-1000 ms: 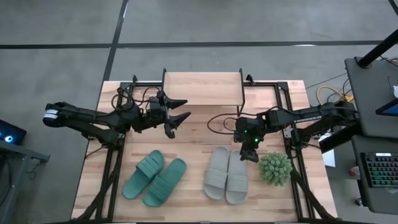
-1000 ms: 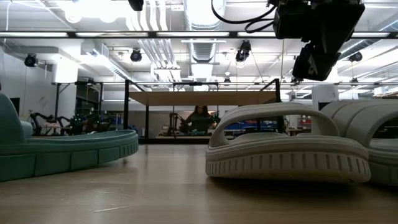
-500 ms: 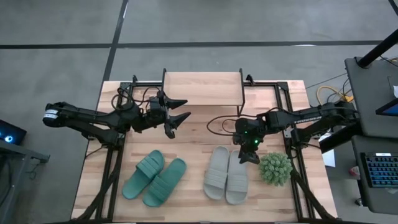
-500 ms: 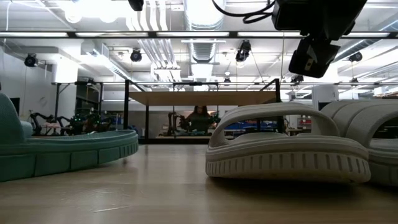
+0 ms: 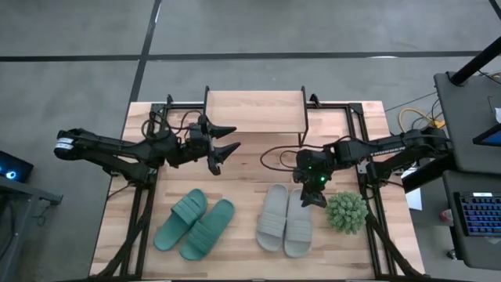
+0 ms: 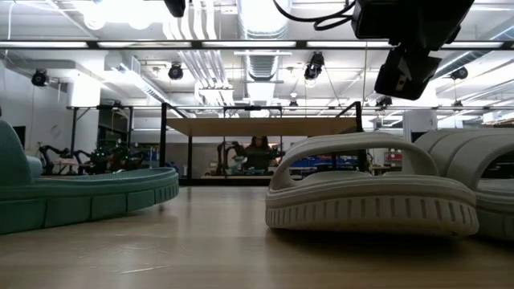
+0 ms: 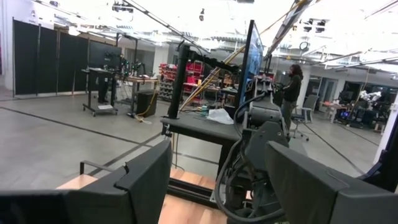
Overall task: Pick and place slides into the shelf
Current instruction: Put the right gray slide on the shelf
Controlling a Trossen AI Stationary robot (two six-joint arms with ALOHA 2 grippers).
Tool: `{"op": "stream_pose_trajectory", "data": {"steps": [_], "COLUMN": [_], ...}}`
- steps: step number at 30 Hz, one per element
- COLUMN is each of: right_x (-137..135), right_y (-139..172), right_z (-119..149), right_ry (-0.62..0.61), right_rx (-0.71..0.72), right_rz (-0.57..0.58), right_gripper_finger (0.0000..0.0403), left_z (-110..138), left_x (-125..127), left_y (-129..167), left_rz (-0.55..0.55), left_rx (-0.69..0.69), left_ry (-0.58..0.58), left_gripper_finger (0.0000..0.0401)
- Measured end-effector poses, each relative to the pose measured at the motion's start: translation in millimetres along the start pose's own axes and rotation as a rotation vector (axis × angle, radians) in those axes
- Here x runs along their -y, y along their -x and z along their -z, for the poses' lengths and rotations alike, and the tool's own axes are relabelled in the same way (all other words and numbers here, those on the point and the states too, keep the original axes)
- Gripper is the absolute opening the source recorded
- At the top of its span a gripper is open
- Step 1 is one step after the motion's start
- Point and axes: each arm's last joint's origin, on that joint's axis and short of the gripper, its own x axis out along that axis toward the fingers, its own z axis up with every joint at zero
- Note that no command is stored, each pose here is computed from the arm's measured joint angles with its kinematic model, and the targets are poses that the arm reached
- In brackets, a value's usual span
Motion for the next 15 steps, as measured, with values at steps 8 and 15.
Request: {"op": "stream_pose_trajectory", "data": {"steps": [8,15], "right_x": [0.2,2.3], "right_y": [-4.1,-9.0], "right_z": [-0.2,-1.2], "right_ry": [-0.01,-0.028], "right_rx": [-0.013,-0.029], "right_rz": [0.001,0.006], "right_gripper_finger": [0.0193,0.0215], "left_z": [-0.3,-0.3], "left_x": [-0.6,-0.6], "left_y": [0.0,0.0], "left_rz": [-0.02,-0.022], "left_rx": [0.004,0.004], "left_ry": [0.0,0.001], "left_gripper_finger": [0.0244,0.0244]}}
